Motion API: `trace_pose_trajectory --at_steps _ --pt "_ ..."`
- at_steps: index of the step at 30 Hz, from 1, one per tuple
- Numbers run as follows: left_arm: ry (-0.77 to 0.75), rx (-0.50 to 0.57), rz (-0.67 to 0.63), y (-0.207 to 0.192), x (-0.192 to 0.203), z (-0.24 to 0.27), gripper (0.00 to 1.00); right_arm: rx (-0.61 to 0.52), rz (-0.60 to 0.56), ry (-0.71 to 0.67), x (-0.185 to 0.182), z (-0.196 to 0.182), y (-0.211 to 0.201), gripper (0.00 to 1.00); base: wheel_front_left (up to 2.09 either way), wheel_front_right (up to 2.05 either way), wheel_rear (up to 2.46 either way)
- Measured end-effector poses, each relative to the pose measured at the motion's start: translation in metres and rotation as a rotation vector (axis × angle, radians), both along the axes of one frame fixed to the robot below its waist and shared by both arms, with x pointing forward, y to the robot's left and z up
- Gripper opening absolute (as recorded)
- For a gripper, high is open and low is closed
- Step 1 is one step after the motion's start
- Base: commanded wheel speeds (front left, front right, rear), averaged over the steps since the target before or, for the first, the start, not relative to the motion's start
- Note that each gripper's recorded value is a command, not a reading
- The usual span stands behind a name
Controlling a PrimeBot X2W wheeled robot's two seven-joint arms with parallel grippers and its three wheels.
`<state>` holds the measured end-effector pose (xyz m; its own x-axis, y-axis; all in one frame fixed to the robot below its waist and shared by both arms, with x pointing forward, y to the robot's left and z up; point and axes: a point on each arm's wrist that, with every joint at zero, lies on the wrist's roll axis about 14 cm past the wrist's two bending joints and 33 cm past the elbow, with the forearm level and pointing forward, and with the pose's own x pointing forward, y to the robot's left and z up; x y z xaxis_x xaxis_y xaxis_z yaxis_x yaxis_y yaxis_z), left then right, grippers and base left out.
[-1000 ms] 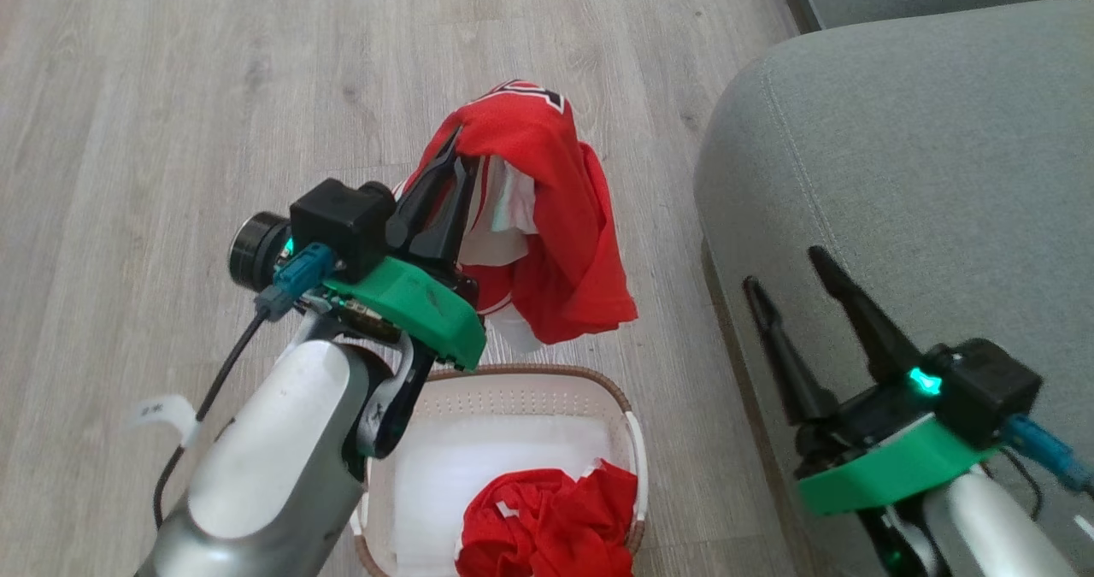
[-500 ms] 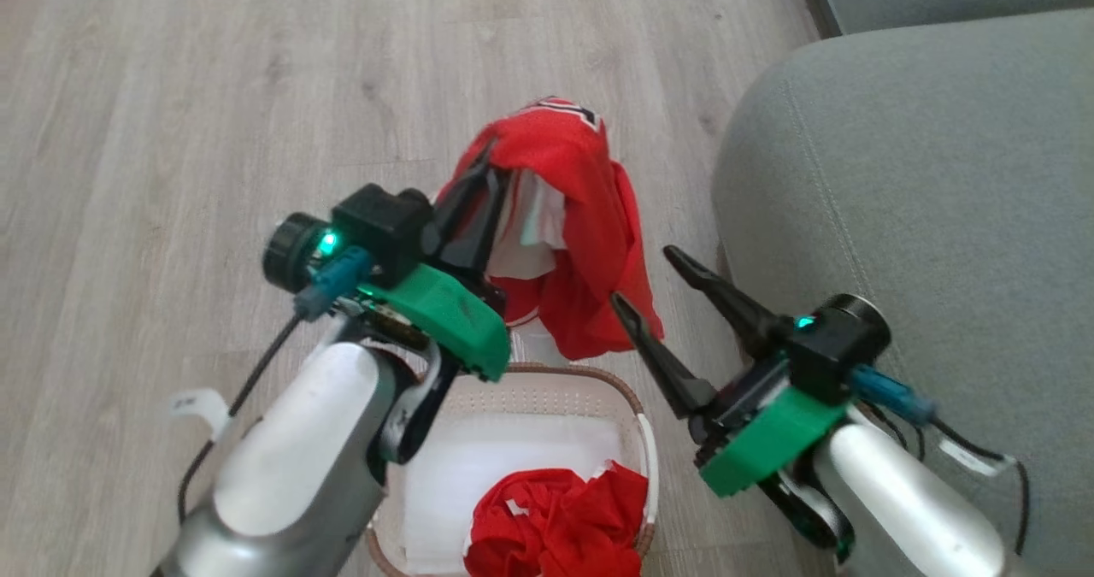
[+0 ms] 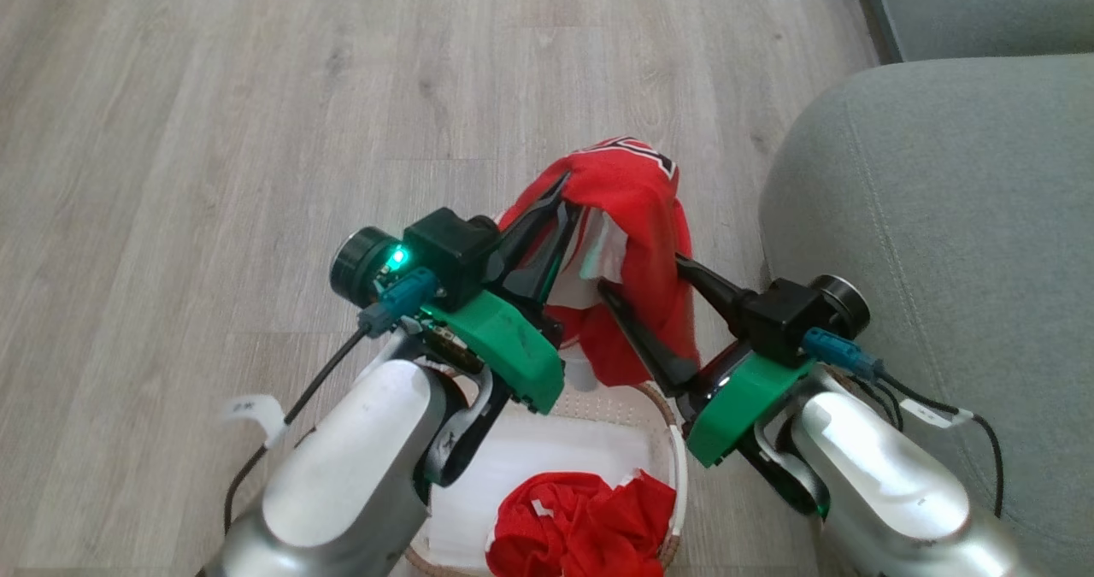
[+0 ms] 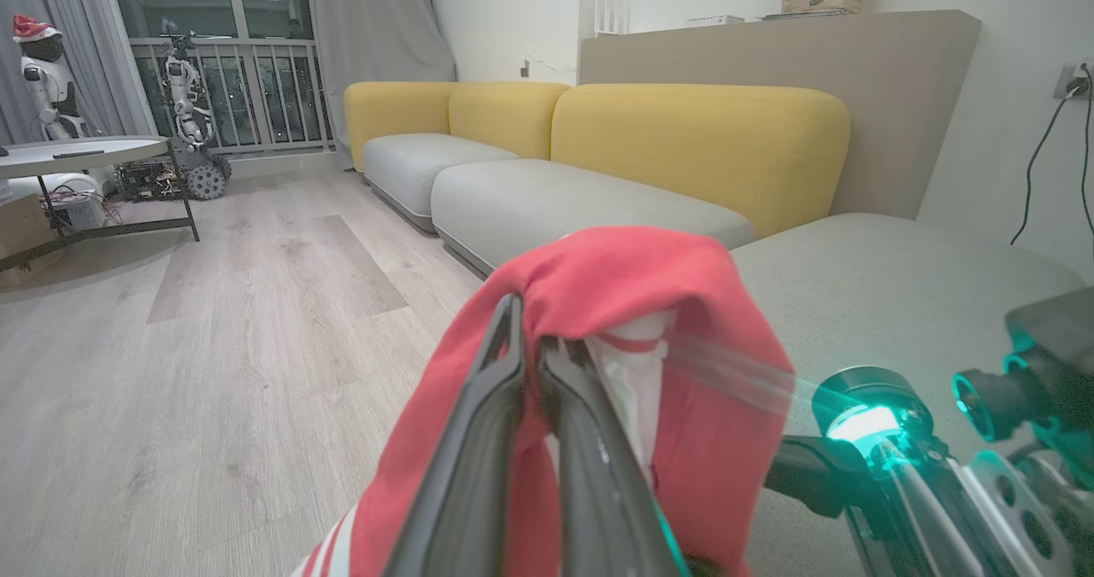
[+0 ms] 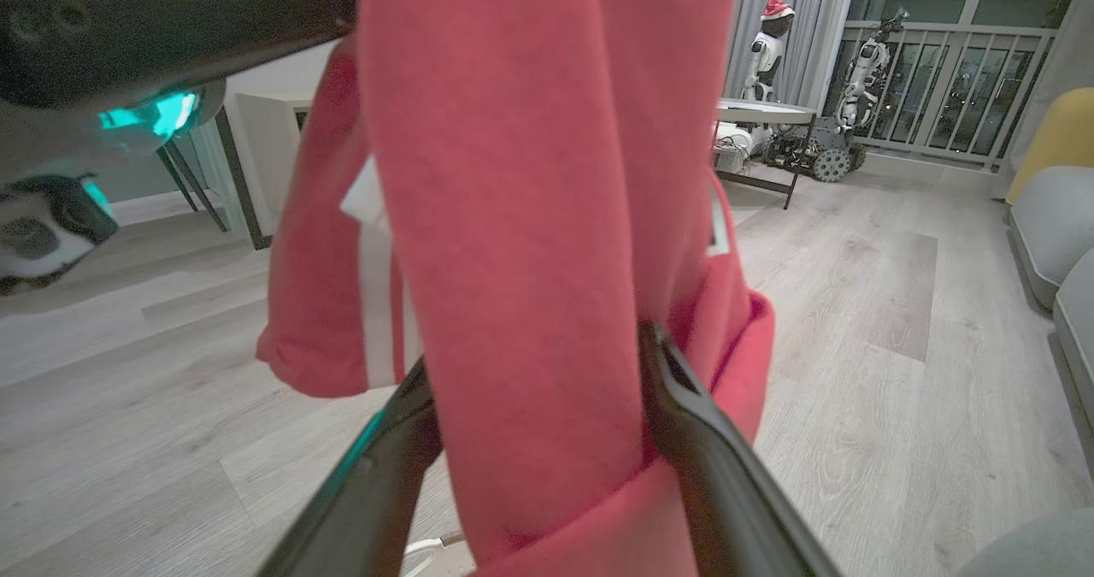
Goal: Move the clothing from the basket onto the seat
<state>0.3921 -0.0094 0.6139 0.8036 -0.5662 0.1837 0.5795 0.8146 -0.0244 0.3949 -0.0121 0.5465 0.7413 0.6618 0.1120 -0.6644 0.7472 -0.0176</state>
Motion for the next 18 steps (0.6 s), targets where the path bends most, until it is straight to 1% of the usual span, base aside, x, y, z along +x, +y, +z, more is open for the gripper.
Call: trace_pose_trajectory --at_steps 10,11,12,13,18 --pt "0.022 -0.002 -0.005 -0.003 -0.003 -0.006 0.0 -0.006 -0.002 0.048 0.004 -0.014 0.007 1.0 0.0 0.0 0.0" --pt "0.022 -0.002 -0.004 -0.002 -0.003 -0.006 0.0 -0.003 -0.007 0.053 0.005 -0.015 0.006 0.62 0.0 0.0 0.0" --pt "0.023 -0.002 -0.003 -0.002 -0.003 -0.006 0.0 0.001 -0.015 0.056 0.006 -0.015 0.004 0.13 0.0 0.0 0.0" --pt "0.022 -0.002 -0.003 -0.002 -0.003 -0.006 0.0 0.008 -0.021 0.056 0.008 -0.014 0.004 0.0 0.0 0.0 0.0" --pt "0.02 -0.003 -0.002 -0.002 -0.003 -0.006 0.0 0.031 -0.049 0.04 0.014 -0.005 -0.002 0.0 0.0 0.0 0.0"
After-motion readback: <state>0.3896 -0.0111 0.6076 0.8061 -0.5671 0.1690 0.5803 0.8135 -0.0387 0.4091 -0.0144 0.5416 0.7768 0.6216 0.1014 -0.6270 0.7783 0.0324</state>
